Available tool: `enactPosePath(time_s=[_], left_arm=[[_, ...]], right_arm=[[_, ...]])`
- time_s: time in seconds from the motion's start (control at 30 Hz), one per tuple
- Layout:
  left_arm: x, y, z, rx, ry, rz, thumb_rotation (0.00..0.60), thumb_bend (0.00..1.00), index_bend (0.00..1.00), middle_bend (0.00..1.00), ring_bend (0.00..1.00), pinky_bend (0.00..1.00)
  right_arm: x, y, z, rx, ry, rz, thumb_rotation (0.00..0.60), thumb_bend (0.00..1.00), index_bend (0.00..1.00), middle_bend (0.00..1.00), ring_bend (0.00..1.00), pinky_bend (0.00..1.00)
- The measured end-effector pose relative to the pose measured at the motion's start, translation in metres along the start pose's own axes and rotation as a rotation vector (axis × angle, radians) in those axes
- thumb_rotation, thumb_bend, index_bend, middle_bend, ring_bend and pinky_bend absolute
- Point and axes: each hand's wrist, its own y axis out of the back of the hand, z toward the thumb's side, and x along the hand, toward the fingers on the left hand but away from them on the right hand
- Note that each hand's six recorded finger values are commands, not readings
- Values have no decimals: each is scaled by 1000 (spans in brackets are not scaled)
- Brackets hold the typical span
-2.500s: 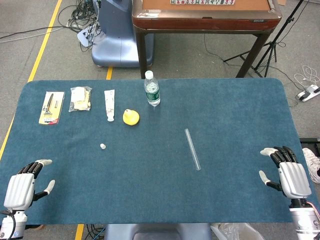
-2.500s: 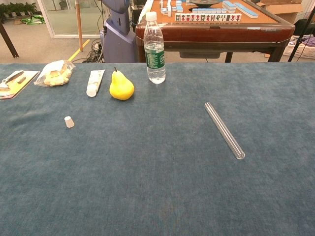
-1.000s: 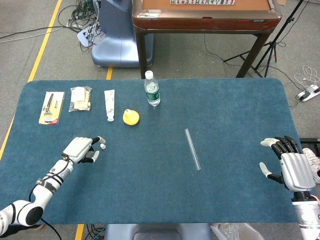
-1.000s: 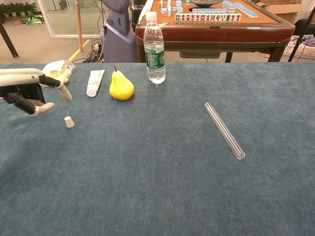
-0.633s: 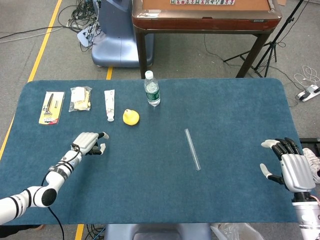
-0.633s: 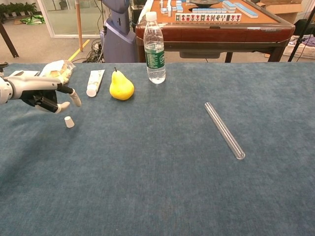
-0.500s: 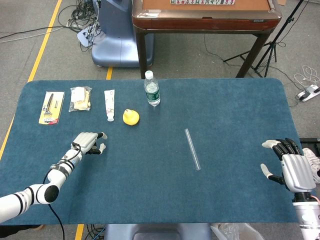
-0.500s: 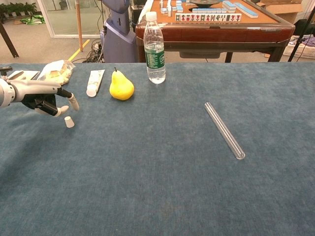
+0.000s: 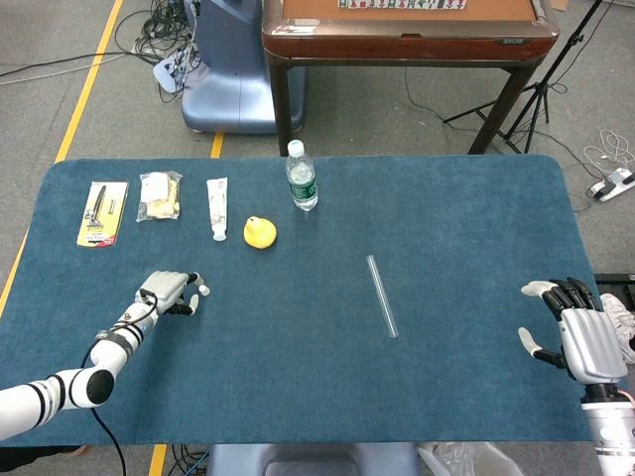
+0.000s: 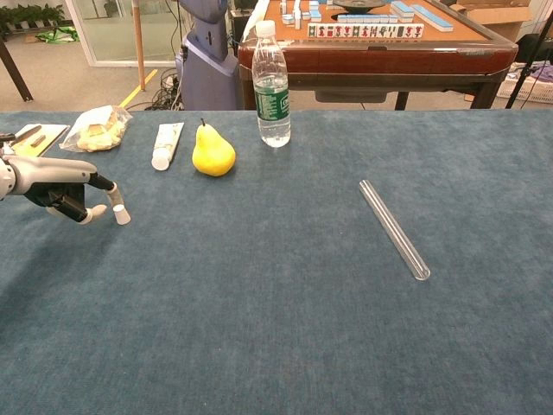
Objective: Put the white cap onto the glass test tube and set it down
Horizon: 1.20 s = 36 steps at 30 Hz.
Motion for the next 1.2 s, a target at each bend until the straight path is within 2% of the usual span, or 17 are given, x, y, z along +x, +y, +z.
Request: enactPosePath(time_s=[0.27,0.43,0.67,0.97,1.2], left_arm=[[-19,-7,6,3,-34,-22,375,549,274,999,1000,1000],[-29,-5,14,21,-61,-1,379,549,274,998,1000,1000],[-21,3,17,30,-54,33,394,549,274,998,1000,1000],[-4,-1,6,22,4,5,405,549,274,998,1000,1000],[-7,-7,10,30,-6,-21,398,549,280,998,1000,1000]], right_arm=[[2,1,-2,-1,-6,-5,600,331,288,253,159,117],[2,1,-1,-1,-4,-4,600,331,288,254,159,117],[5,1,-3,-1,-14,-4,600,331,288,254,160,117],[6,1,-6,-1,-25,1,600,332,288,254,160,117],[4,-1,-6,-3,-24,7,600,332,288,254,160,117]])
